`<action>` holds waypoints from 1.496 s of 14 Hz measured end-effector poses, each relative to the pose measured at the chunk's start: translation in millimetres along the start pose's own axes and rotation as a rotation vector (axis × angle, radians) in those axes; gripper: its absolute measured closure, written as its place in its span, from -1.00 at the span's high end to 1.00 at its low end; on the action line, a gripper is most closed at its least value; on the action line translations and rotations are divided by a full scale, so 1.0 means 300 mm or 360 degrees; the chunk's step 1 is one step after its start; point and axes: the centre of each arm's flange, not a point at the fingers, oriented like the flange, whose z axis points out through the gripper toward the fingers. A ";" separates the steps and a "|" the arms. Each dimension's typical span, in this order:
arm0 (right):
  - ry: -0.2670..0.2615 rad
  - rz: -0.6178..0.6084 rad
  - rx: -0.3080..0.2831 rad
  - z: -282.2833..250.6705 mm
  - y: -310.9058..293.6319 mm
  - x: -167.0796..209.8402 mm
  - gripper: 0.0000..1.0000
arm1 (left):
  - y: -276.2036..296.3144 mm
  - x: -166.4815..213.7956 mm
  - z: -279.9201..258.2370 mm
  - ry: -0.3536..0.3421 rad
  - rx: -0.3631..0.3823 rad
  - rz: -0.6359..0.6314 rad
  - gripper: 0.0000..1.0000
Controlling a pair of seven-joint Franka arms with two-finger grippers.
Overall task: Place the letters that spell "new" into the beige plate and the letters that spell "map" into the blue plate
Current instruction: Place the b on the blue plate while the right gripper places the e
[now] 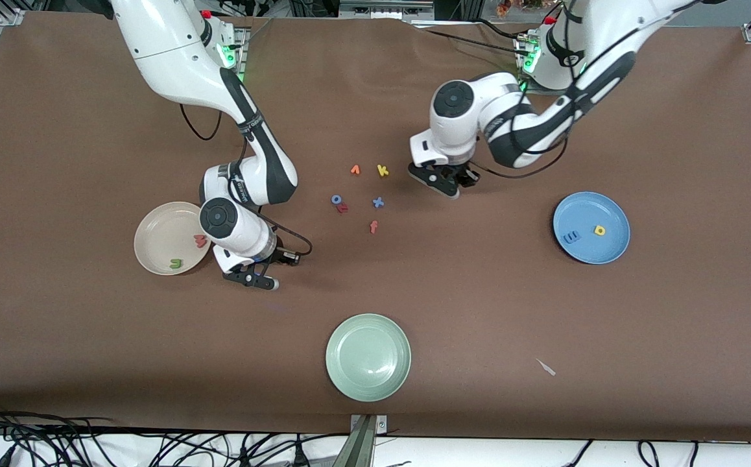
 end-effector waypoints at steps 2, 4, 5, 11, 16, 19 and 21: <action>0.0002 0.0002 0.0015 -0.007 -0.013 -0.001 -0.39 | -0.120 0.000 -0.044 -0.0077 0.0025 0.0078 -0.44; 0.0005 0.0001 0.0018 -0.007 -0.017 0.000 -0.40 | -0.220 0.015 -0.099 -0.0166 0.0044 0.0166 -0.44; 0.0004 -0.0002 0.0019 -0.013 -0.022 0.003 -0.40 | -0.267 0.022 -0.124 -0.0197 0.0056 0.0206 -0.44; -0.0127 -0.0287 -0.0082 -0.127 0.095 0.091 -0.40 | -0.803 -0.111 -0.086 -0.0354 -0.0063 0.0542 -0.44; -0.0180 -0.0686 -0.0147 -0.230 0.414 0.168 -0.40 | -0.934 -0.196 0.034 -0.0372 0.0014 0.0666 -0.44; -0.0249 -0.0792 -0.0179 -0.228 0.564 0.181 -0.40 | -0.945 -0.257 0.180 -0.0269 0.0064 0.0691 -0.44; -0.0274 -0.0813 -0.0185 -0.224 0.614 0.186 -0.39 | -0.957 -0.316 0.278 -0.0226 0.0038 0.0669 -0.44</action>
